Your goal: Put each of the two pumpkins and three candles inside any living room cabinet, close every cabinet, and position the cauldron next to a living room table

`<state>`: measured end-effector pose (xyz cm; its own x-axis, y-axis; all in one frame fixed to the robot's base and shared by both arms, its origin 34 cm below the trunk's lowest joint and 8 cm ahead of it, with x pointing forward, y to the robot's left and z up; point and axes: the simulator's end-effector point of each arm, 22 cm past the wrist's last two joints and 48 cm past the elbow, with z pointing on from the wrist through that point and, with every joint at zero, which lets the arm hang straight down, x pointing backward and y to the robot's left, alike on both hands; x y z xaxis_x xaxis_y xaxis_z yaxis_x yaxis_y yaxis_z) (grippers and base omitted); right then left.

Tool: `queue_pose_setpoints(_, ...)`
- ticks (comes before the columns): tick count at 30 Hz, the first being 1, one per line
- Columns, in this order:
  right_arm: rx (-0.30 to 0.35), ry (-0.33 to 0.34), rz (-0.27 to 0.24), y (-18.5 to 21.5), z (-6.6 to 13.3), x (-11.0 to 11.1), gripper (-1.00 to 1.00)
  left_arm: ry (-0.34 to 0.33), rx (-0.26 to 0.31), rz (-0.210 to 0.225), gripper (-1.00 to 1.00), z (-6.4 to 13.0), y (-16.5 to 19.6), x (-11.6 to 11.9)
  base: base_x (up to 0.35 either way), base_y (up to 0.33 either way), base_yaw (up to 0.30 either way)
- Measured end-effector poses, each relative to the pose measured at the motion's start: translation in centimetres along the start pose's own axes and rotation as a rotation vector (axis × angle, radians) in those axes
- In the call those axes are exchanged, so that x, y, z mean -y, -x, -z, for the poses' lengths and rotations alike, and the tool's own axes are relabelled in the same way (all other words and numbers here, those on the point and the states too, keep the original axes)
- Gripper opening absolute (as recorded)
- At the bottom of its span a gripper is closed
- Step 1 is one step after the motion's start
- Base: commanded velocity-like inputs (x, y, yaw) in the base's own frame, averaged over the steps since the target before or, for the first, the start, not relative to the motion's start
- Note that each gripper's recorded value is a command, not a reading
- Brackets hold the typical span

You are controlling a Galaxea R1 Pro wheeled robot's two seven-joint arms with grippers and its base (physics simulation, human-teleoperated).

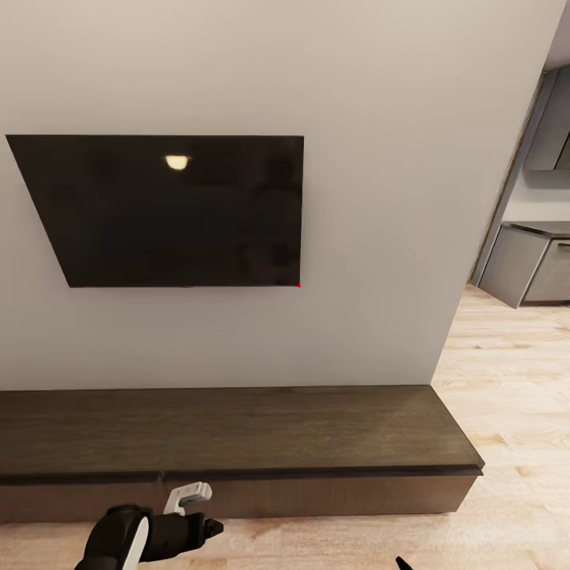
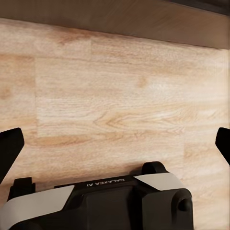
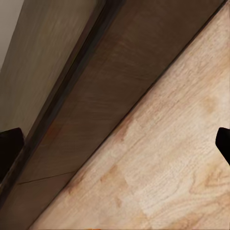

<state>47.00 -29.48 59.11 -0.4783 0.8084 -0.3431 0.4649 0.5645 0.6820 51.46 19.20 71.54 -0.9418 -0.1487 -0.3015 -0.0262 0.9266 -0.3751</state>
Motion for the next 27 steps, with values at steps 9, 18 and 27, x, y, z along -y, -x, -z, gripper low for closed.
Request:
queue_pose_setpoints(9,0.051,0.047,-0.088,2.4,0.0,-0.9,1.0,-0.036,0.036,-0.011,1.0,1.1,1.4,0.8,0.0,0.0,0.0)
queue_pose_setpoints(18,0.095,0.147,-0.195,4.4,-1.7,-4.4,1.0,-0.084,0.049,-0.018,1.0,1.0,1.8,1.7,0.0,0.0,0.0)
queue_pose_setpoints(27,0.281,0.222,-0.501,10.2,-1.7,-5.7,1.0,-0.177,0.05,-0.019,1.0,1.3,1.7,3.7,0.0,0.0,0.0)
